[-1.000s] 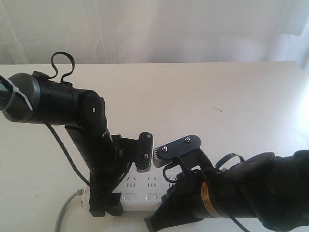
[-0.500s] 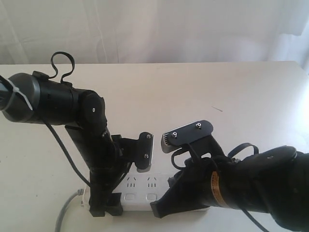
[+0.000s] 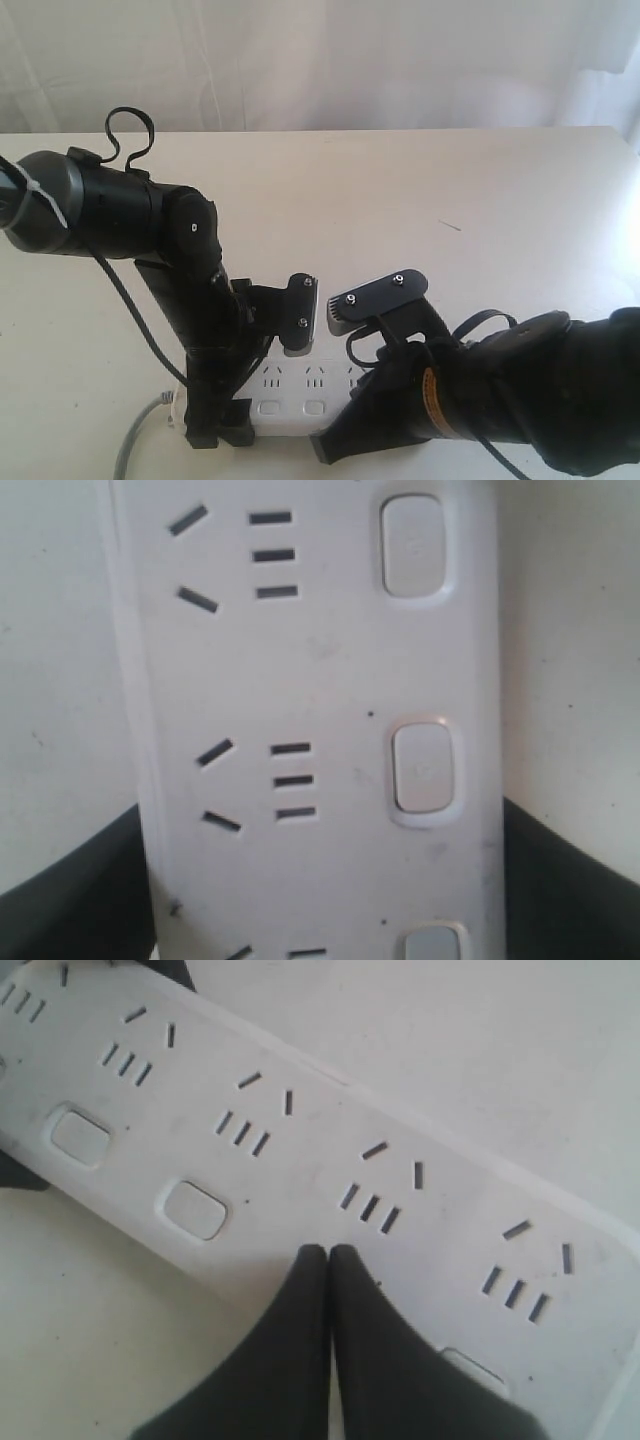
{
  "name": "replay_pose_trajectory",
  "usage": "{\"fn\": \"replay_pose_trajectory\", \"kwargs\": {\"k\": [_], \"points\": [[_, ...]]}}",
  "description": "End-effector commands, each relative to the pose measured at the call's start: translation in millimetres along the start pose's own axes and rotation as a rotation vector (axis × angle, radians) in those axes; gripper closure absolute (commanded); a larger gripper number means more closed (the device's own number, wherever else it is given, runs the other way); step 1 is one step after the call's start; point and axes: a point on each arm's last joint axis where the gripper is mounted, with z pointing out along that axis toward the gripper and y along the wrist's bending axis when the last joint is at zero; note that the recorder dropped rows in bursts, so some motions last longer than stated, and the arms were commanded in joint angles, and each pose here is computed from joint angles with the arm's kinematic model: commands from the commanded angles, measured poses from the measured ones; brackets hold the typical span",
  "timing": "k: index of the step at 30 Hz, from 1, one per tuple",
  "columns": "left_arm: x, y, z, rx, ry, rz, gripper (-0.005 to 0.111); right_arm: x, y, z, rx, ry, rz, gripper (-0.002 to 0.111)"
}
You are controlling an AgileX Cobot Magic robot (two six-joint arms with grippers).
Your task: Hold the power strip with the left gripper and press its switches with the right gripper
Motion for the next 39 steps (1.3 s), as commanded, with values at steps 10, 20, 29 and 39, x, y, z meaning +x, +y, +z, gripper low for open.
{"fn": "replay_pose_trajectory", "kwargs": {"k": [10,20,29,39], "points": [[0.8,-5.7,2.6,0.056,0.0,-0.034,0.107,5.0,-1.5,6.1,0.011,0.03,0.0,0.108],[0.6,-5.1,2.6,0.05,-0.003,-0.03,0.107,12.4,-5.2,6.2,0.038,0.049,0.022,0.108],[0.7,-5.3,2.6,0.052,-0.002,-0.03,0.107,27.9,-7.4,26.6,0.053,0.148,0.045,0.108],[0.8,-5.4,2.6,0.053,-0.001,-0.03,0.107,37.4,-6.0,36.9,0.03,0.206,0.038,0.108]]}}
